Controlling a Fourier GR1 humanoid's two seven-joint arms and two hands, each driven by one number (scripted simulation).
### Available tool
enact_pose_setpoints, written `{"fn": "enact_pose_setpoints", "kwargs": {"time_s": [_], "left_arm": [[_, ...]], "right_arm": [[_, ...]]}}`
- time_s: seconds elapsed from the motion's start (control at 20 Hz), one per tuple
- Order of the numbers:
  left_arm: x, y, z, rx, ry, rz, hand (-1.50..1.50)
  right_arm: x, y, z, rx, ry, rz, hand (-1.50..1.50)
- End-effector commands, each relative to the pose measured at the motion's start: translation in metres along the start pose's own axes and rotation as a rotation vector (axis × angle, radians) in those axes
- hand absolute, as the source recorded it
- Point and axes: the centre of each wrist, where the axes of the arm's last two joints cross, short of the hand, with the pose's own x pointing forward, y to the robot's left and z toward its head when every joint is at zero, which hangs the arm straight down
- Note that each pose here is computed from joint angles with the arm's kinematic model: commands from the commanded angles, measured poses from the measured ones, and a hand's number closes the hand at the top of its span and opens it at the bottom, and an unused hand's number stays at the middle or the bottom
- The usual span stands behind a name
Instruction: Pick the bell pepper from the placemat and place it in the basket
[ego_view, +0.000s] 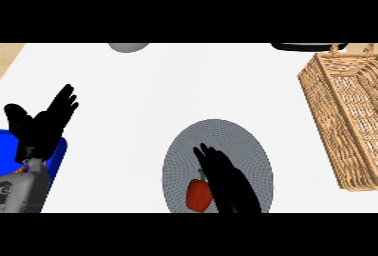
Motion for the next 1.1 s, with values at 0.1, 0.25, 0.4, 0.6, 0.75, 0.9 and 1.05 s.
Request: {"fn": "enact_pose_setpoints", "kwargs": {"time_s": [0.1,0.25,0.4,0.6,0.75,0.9,1.05], "left_arm": [[0.002,0.008,0.002,-0.001,0.011,-0.003,0.00],[-0.010,-0.003,0.003,-0.012,-0.003,0.005,0.00],[0.016,0.001,0.012,-0.009,-0.004,-0.002,0.00],[-0.007,-0.004,-0.001,0.010,-0.002,0.007,0.00],[0.013,0.008,0.000,-0.009,0.005,-0.001,0.00],[-0.005,0.003,0.011,-0.010,-0.005,-0.008,0.00],[0.009,0.000,-0.001,-0.011,-0.019,-0.014,0.00]], "right_arm": [[0.000,0.029,-0.013,0.005,0.018,0.052,-1.50],[0.003,0.027,0.004,0.016,-0.003,0.086,1.50],[0.003,0.025,-0.023,0.061,-0.009,0.163,1.50],[-0.006,0.043,-0.025,0.061,-0.006,0.172,1.50],[-0.002,0.043,-0.040,0.048,-0.023,0.175,1.50],[-0.001,0.047,-0.037,0.068,-0.016,0.190,1.50],[-0.030,-0.024,-0.078,-0.221,0.400,-0.025,1.50]]}}
